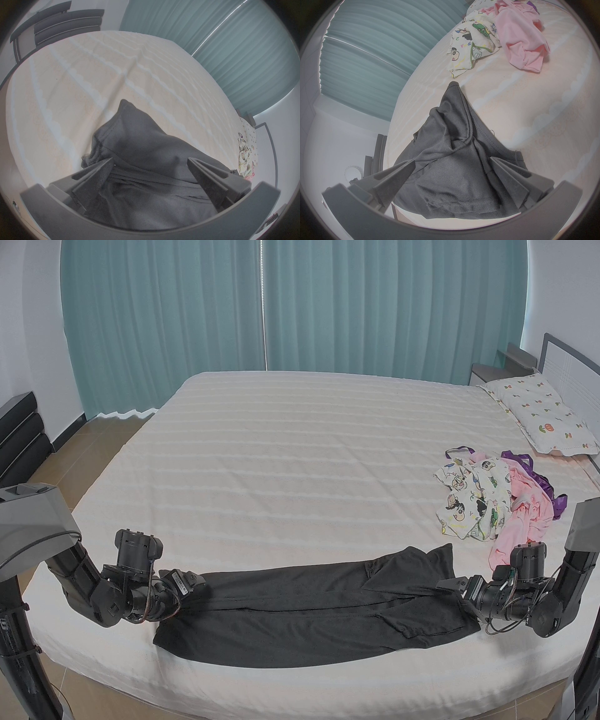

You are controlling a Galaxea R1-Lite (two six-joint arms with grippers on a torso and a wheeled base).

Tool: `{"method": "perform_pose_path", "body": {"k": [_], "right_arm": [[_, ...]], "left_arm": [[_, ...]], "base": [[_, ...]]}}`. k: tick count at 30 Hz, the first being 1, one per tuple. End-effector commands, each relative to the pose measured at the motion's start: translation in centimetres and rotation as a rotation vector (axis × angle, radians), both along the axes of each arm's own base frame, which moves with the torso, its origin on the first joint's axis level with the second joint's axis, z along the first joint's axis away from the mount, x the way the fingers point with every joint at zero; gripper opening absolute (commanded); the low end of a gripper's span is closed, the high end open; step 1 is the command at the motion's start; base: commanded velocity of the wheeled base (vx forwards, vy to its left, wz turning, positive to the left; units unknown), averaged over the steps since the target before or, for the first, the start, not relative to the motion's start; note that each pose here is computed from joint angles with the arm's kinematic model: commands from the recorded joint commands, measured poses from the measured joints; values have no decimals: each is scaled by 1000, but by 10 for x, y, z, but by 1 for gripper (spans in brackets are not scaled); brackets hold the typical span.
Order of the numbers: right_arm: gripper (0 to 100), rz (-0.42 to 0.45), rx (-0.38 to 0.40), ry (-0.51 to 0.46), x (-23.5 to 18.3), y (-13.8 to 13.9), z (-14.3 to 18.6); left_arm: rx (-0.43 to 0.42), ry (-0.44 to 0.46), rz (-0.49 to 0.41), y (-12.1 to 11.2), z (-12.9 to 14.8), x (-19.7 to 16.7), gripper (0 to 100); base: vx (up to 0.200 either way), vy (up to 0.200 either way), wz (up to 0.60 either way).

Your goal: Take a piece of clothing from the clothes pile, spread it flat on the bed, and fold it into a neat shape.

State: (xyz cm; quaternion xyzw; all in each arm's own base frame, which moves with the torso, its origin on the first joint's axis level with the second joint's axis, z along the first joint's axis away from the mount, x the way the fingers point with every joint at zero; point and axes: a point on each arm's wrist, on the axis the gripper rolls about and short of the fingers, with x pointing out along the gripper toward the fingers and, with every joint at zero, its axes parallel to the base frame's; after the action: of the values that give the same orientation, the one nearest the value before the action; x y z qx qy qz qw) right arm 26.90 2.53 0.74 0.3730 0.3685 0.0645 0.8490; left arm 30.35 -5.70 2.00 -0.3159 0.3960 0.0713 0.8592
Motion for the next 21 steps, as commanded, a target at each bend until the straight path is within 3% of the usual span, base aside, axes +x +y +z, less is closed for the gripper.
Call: {"method": "perform_pose_path", "body": {"k": [1,14,17,21], "right_arm": [[100,0,-1,0,0,0,0],[100,-25,18,-61,18,0,8],[100,-23,18,-68,28,1,5],[100,-29,8,-69,37,2,-1]], "left_arm": [[3,-17,16,3,3,2,100],[-50,-142,61,21,42,3,100],[-143,-146,72,29,46,9,100],[-199,-145,73,35,49,10,100]], "base": [[0,0,0],[0,0,0],[0,0,0],[0,0,0]]}}
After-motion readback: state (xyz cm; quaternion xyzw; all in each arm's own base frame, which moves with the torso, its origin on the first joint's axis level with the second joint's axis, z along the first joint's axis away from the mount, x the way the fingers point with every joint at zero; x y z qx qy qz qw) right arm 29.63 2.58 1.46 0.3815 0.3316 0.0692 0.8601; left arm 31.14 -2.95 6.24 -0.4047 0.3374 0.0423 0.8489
